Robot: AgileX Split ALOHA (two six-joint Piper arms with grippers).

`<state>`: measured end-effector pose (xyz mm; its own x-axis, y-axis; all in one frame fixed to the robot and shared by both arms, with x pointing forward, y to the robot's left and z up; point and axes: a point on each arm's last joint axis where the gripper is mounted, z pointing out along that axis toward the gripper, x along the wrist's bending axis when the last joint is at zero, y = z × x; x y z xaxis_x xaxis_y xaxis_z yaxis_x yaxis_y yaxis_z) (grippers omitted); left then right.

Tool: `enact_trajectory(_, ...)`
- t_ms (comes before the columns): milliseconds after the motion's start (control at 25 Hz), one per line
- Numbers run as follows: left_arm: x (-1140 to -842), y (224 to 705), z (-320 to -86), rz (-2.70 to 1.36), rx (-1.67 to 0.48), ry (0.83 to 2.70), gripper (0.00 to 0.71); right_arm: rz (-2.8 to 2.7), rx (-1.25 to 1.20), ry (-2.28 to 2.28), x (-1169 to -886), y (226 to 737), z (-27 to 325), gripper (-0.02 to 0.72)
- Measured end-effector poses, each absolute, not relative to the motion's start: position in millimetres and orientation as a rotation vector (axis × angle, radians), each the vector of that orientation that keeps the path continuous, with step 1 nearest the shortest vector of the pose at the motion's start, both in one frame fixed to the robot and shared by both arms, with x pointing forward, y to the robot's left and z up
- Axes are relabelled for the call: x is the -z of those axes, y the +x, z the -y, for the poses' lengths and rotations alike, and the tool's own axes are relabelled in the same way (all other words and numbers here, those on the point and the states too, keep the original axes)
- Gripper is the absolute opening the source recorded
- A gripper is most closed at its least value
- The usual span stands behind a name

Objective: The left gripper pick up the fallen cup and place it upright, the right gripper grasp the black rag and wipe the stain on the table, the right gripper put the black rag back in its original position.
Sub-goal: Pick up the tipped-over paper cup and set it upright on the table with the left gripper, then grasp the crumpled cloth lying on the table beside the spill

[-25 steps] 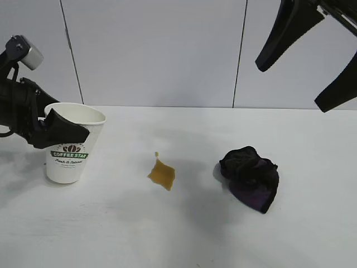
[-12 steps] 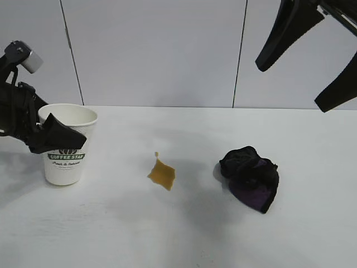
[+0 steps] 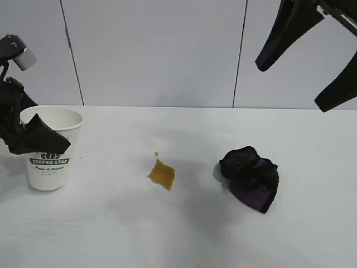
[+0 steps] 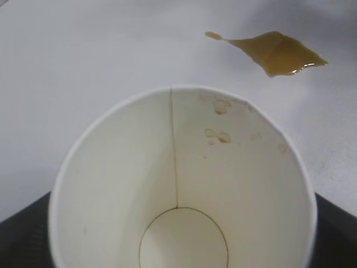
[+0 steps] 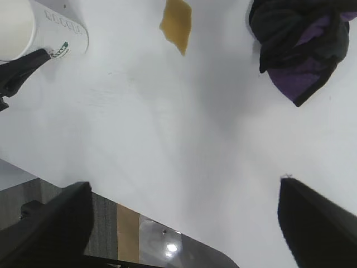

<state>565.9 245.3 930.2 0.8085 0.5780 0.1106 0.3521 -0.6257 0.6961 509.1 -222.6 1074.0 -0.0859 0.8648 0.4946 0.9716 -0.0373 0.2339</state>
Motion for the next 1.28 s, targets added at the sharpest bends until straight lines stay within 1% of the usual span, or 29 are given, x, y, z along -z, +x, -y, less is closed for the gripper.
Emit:
enact_trajectory(240,-930,567,-246,-0.701,-0.433,2.3,0.635,2.031,0.791,-1.976,-1074,509,223,0.622)
enact_trajectory(600,-929,567,-249,-0.76,-0.438,2.308,0.683,2.052,0.795,-1.96,-1074,509,223,0.622)
enact_trajectory(1080,-919,558,-257,-0.83,-0.329,2.449,0.687,2.052,0.796,-1.96,-1074,509,223,0.622)
enact_trajectory(1280,-918,551,-267,-0.998,-0.276,2.54,0.687,2.052,0.796,-1.96,-1074,509,223,0.622)
